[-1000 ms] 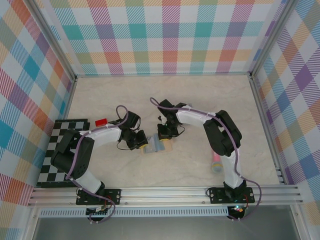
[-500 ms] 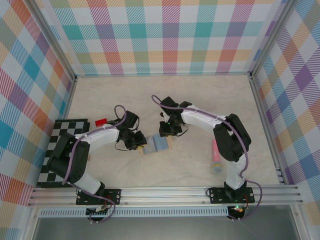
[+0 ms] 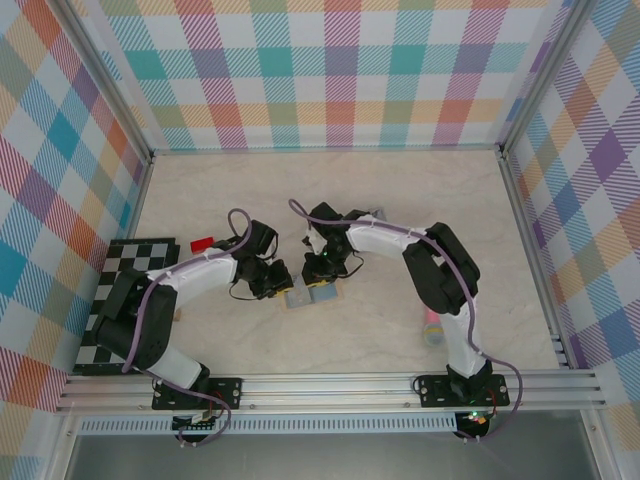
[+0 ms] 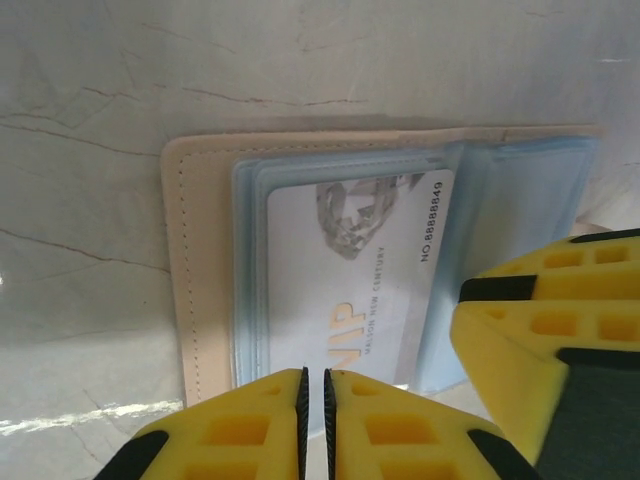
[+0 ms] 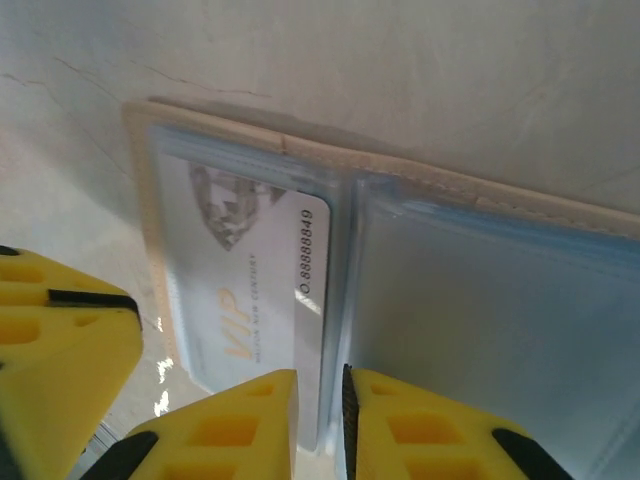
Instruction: Take the credit cards out of the card holder
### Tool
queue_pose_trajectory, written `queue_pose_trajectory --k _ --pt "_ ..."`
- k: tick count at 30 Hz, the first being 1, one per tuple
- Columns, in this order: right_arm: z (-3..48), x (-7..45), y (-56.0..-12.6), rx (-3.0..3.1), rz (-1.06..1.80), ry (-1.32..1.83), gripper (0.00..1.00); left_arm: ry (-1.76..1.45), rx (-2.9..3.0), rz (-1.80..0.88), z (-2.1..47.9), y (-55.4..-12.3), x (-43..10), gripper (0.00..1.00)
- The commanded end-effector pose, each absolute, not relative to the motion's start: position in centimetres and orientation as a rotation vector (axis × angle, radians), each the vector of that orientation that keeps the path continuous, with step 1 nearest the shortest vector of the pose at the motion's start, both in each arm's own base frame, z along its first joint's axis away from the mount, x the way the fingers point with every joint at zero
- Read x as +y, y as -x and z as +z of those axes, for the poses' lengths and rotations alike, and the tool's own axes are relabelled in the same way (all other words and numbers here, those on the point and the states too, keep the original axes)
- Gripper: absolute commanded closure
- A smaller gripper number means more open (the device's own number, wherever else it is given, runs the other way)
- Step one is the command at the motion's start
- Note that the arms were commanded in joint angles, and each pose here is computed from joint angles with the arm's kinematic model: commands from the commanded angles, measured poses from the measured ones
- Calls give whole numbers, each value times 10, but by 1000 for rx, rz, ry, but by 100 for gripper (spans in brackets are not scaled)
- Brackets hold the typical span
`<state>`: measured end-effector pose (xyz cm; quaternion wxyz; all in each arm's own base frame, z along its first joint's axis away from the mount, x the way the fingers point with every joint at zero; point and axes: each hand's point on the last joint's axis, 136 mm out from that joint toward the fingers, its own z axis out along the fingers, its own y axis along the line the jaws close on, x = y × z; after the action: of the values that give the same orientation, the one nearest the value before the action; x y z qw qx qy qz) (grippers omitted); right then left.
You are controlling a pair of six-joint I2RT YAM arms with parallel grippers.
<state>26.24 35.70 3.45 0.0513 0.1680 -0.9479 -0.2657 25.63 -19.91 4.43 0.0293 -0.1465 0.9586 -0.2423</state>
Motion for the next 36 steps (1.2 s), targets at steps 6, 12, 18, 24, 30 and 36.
queue_pose_trajectory --k 6,12,18,24,30,36 --pt "36 364 -267 -2866 -815 -524 83 494 2986 -717 25 -254 -198 87" --pt "33 366 -267 -2856 -816 -521 82 507 3009 -691 17 -250 -196 87" --pt "29 368 -266 -2840 -811 -522 79 531 3024 -672 11 -246 -193 88" --pt "25 367 -263 -2822 -807 -523 79 538 3026 -664 10 -243 -191 88" --pt "27 371 -260 -2809 -826 -551 82 541 3026 -661 10 -243 -190 88" --pt "28 371 -260 -2812 -827 -554 88 541 3021 -659 11 -243 -189 88"
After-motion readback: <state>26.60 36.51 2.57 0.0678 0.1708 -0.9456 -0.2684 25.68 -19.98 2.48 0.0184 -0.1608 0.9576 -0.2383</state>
